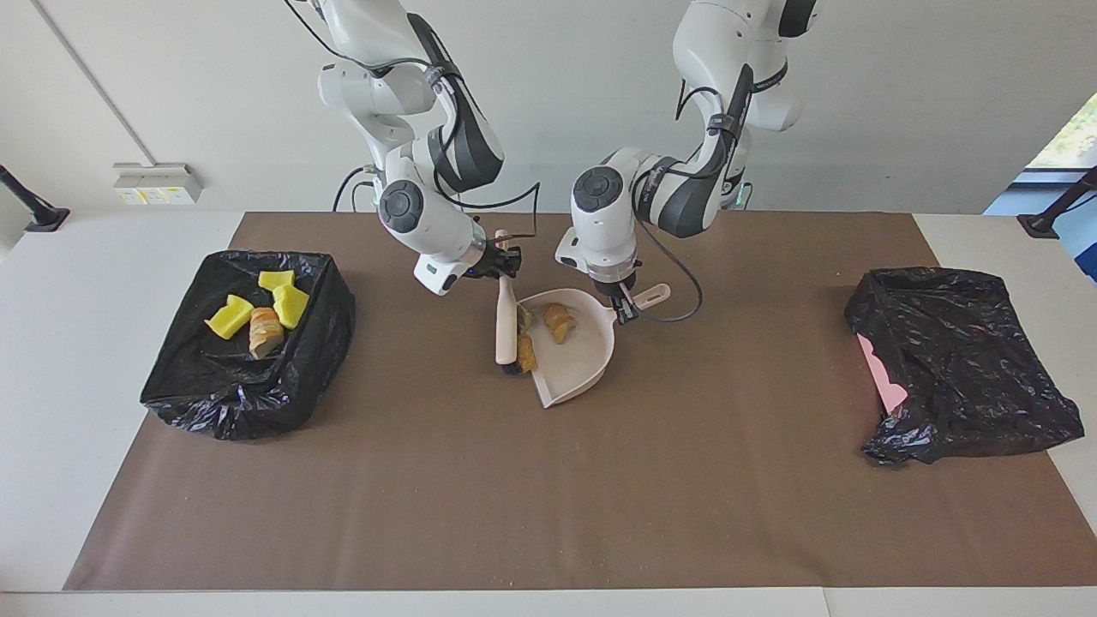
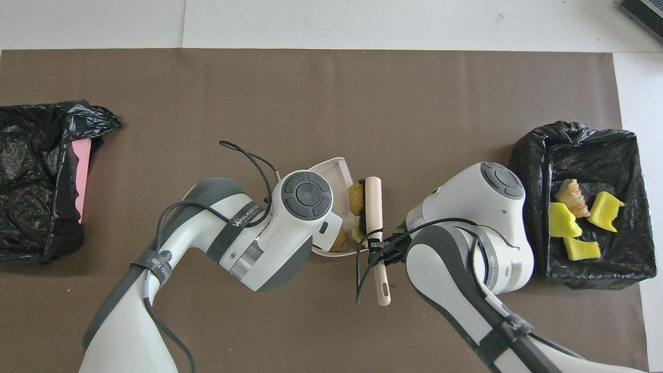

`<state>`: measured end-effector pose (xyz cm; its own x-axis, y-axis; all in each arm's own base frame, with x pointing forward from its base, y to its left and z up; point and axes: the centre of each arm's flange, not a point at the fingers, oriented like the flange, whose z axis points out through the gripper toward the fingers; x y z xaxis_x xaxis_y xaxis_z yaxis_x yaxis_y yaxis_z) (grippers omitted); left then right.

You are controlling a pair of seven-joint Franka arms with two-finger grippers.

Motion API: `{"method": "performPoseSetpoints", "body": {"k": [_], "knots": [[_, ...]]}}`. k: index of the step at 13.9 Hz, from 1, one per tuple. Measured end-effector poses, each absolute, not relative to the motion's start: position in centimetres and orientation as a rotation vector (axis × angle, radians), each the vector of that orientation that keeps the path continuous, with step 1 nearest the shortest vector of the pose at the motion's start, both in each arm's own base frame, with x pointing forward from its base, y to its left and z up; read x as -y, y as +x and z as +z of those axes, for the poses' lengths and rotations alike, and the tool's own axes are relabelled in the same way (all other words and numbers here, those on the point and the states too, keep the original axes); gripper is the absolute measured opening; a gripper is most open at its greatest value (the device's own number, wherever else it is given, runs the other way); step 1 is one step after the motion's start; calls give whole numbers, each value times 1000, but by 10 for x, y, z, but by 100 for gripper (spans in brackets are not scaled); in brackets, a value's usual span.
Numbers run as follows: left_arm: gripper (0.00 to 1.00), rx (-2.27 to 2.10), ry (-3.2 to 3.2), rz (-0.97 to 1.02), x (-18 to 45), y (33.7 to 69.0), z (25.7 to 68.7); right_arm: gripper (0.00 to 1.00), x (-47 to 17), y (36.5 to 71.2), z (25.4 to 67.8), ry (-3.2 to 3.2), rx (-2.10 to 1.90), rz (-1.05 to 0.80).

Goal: Sweep and dump trash in bin
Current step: 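Sweep the bread into the dustpan with the right gripper while the left gripper holds it, then carry the dustpan to the bag nearer the left gripper and tip it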

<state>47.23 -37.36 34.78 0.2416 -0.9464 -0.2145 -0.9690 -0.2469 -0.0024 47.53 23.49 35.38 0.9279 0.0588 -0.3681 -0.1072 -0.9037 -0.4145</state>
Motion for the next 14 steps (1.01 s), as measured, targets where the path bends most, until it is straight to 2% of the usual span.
{"method": "performPoseSetpoints", "body": {"k": [3, 8, 10, 14], "knots": [[32, -1843, -2363, 255, 373, 468, 347, 26, -241, 481, 379, -2589, -14, 577], [32, -1897, -2328, 238, 367, 470, 348, 26, -182, 508, 435, -2807, 72, 596], [32, -1929, -2308, 220, 349, 483, 359, 26, -181, 503, 453, -2917, 23, 576], [32, -1939, -2313, 190, 291, 507, 408, 26, -205, 467, 491, -3012, -92, 555]]}}
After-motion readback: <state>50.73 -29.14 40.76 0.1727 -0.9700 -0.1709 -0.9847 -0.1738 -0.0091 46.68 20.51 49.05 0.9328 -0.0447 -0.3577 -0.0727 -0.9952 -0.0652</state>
